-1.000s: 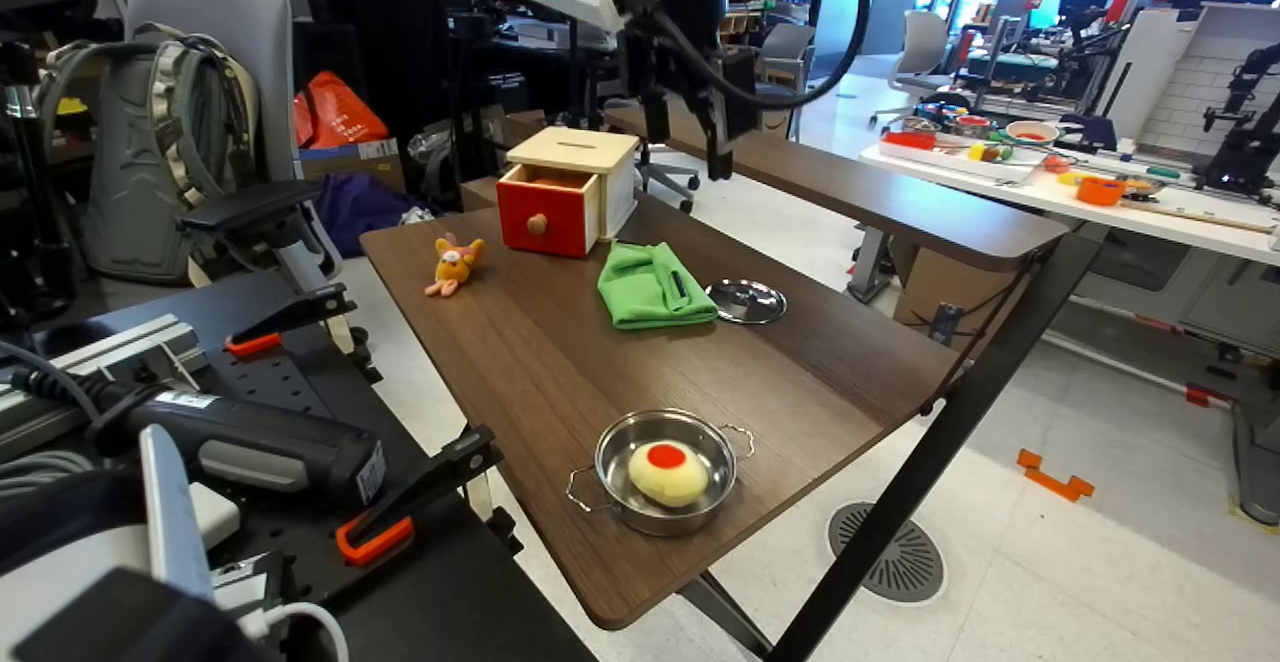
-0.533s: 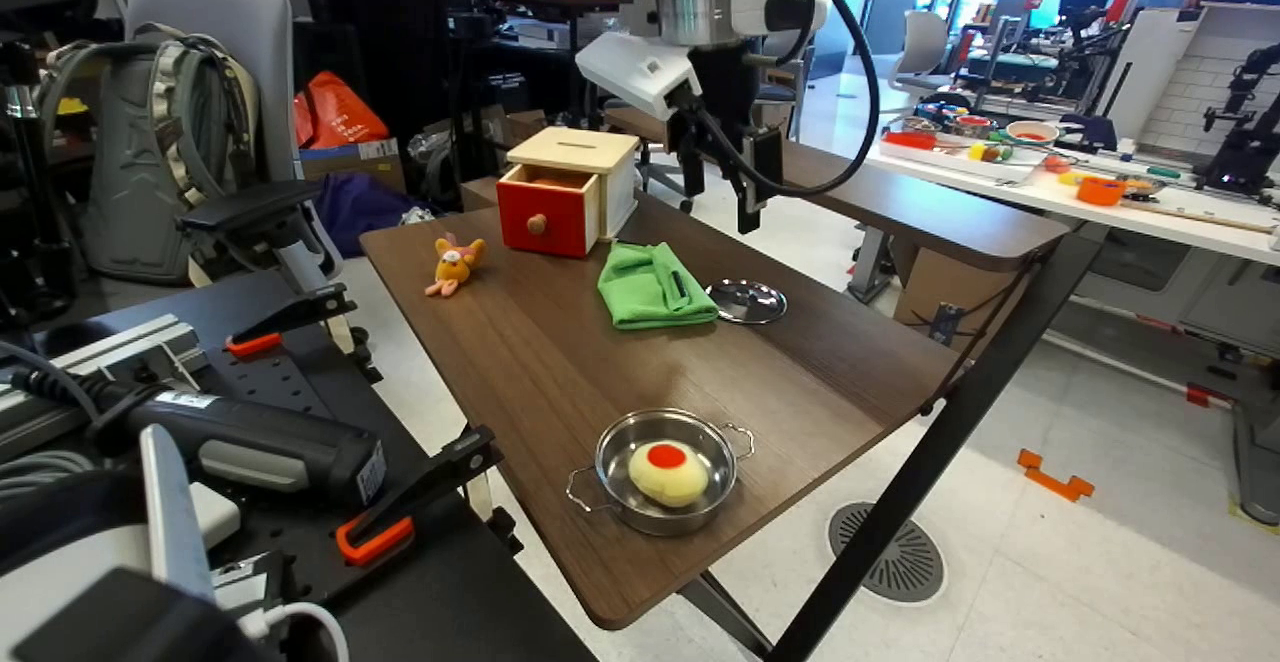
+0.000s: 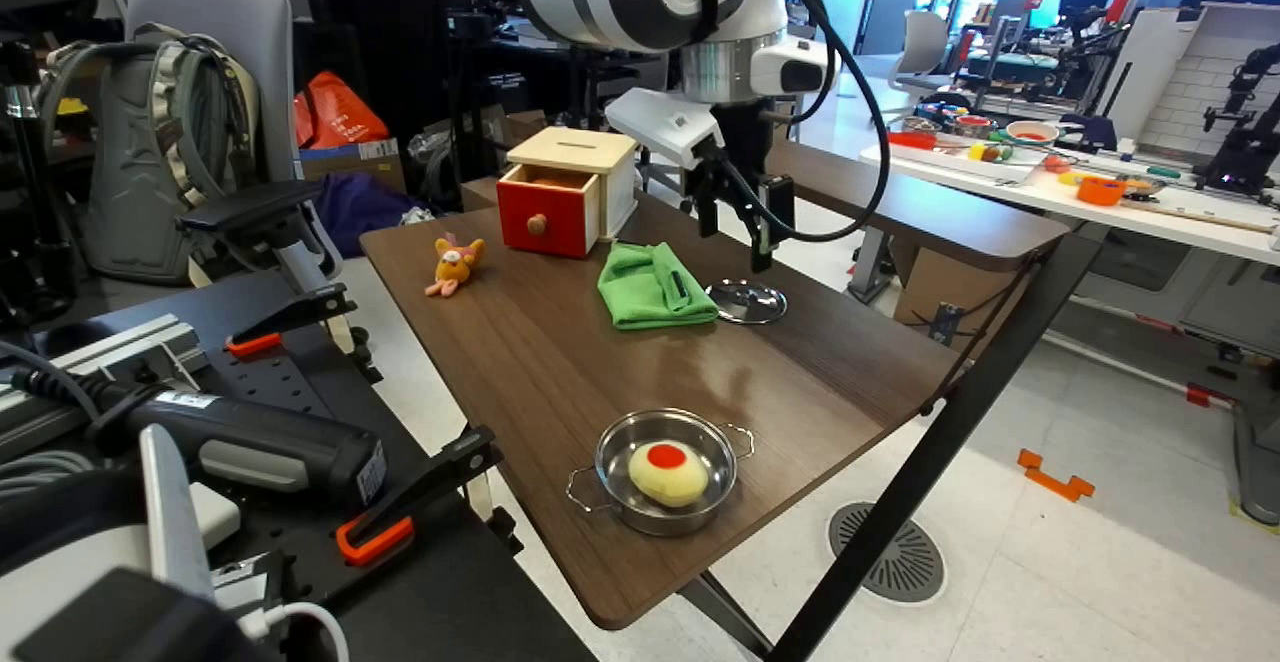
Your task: Pick up the lid from the table and put it on the pot.
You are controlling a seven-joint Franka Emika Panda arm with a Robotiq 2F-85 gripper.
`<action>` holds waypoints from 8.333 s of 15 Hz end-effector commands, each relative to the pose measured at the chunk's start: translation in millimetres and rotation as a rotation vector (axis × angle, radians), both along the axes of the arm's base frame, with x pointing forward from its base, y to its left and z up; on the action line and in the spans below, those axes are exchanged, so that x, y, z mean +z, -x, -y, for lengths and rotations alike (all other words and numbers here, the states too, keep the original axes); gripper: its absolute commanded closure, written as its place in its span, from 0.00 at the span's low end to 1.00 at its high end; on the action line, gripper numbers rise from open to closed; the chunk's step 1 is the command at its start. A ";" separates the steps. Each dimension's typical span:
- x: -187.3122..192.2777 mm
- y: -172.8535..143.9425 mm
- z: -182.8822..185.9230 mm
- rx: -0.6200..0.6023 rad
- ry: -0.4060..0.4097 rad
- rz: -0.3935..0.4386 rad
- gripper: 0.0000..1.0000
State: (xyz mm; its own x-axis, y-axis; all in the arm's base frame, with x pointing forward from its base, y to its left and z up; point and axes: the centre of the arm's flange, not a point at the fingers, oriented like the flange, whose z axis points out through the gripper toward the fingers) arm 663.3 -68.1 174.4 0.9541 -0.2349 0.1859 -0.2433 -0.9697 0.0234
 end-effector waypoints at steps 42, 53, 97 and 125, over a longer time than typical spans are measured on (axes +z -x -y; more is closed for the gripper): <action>-30.2 -22.8 20.2 0.026 0.022 -0.150 0.95; -7.0 49.5 46.5 0.090 0.024 -0.201 0.95; -3.8 198.1 125.5 0.316 0.044 -0.255 0.95; -22.1 183.9 124.7 0.269 0.054 -0.286 0.29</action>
State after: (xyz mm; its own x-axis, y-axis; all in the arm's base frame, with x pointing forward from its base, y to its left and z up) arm 477.4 -193.3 152.5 0.9959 0.0312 -0.0851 0.0387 -0.9954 0.0876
